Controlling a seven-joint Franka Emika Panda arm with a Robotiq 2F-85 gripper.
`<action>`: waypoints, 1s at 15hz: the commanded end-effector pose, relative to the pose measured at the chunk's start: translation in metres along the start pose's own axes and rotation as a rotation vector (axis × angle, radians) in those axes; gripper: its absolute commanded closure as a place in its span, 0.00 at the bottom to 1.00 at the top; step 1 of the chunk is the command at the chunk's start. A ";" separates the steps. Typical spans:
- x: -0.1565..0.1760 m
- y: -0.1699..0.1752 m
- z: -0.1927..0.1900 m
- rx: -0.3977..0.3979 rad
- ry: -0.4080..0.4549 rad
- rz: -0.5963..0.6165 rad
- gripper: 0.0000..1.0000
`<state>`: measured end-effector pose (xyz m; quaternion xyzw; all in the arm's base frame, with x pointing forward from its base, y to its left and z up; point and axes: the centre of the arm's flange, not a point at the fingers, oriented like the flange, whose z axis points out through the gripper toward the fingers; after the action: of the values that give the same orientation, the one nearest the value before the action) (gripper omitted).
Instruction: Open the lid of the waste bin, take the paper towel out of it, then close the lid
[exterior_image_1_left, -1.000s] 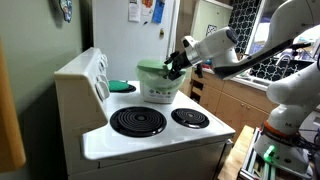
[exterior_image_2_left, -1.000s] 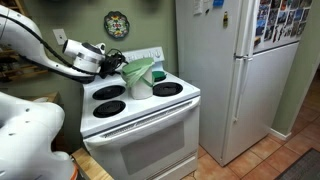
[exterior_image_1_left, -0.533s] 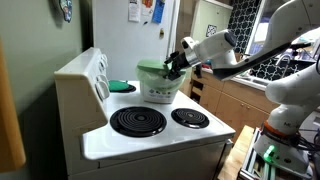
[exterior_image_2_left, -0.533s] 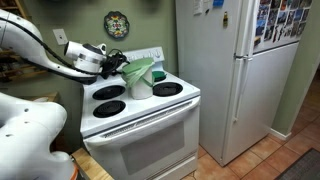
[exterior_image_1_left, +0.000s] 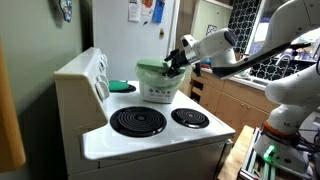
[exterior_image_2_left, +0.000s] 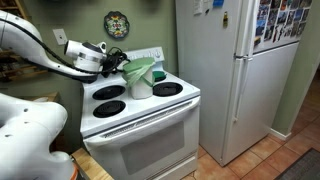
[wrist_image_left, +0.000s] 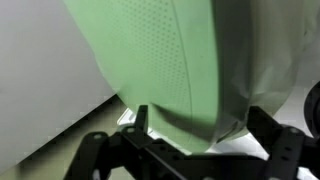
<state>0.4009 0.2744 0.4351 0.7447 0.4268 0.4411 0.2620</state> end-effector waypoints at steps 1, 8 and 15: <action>0.001 0.010 -0.001 -0.045 0.015 0.019 0.00; 0.006 0.033 -0.009 -0.087 0.027 0.032 0.00; 0.008 0.042 -0.009 -0.113 0.039 0.055 0.00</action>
<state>0.4117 0.2642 0.4717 0.7351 0.3997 0.4698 0.2814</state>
